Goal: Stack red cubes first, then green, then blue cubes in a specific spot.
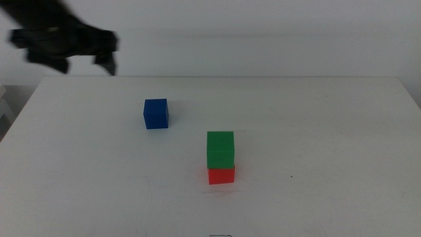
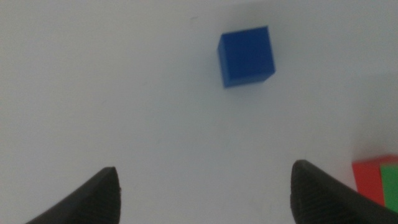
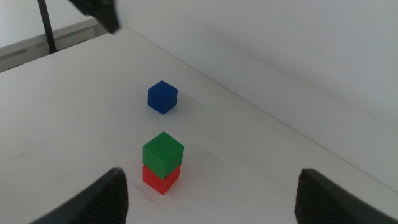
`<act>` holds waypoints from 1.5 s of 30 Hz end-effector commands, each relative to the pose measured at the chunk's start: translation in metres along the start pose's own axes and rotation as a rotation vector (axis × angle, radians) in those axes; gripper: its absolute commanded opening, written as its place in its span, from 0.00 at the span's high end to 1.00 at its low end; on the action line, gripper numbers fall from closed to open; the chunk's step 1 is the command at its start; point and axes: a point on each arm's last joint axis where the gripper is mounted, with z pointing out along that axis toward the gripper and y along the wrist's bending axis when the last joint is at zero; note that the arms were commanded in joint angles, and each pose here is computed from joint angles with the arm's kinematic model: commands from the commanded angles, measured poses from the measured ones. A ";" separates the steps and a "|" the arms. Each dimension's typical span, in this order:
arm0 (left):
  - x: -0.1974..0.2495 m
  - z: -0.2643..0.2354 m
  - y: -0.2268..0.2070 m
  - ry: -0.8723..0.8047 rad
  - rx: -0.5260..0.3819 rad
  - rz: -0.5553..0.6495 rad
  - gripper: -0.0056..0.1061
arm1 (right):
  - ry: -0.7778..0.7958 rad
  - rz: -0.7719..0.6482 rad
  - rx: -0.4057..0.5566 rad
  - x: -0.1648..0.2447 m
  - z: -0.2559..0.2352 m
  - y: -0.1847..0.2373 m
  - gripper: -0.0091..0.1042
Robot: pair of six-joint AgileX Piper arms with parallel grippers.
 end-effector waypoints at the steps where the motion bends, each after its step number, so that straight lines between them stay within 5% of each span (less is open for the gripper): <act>1: -0.024 -0.006 -0.011 -0.080 0.010 -0.016 0.11 | -0.077 -0.015 0.036 -0.011 -0.004 -0.004 0.27; 19: -0.075 0.140 -0.037 0.178 0.116 -0.077 0.11 | -0.077 -0.015 0.036 -0.011 -0.004 -0.004 0.27; 33: -0.063 0.182 -0.049 0.262 0.060 -0.077 0.12 | -0.076 -0.015 0.035 -0.011 -0.004 -0.004 0.27; 39: -0.060 0.190 -0.049 0.276 0.055 -0.077 0.26 | -0.076 -0.015 0.035 -0.011 -0.004 -0.004 0.27; 45: -0.061 0.187 -0.050 0.274 0.073 -0.078 0.54 | -0.076 -0.015 0.035 -0.011 -0.004 -0.004 0.27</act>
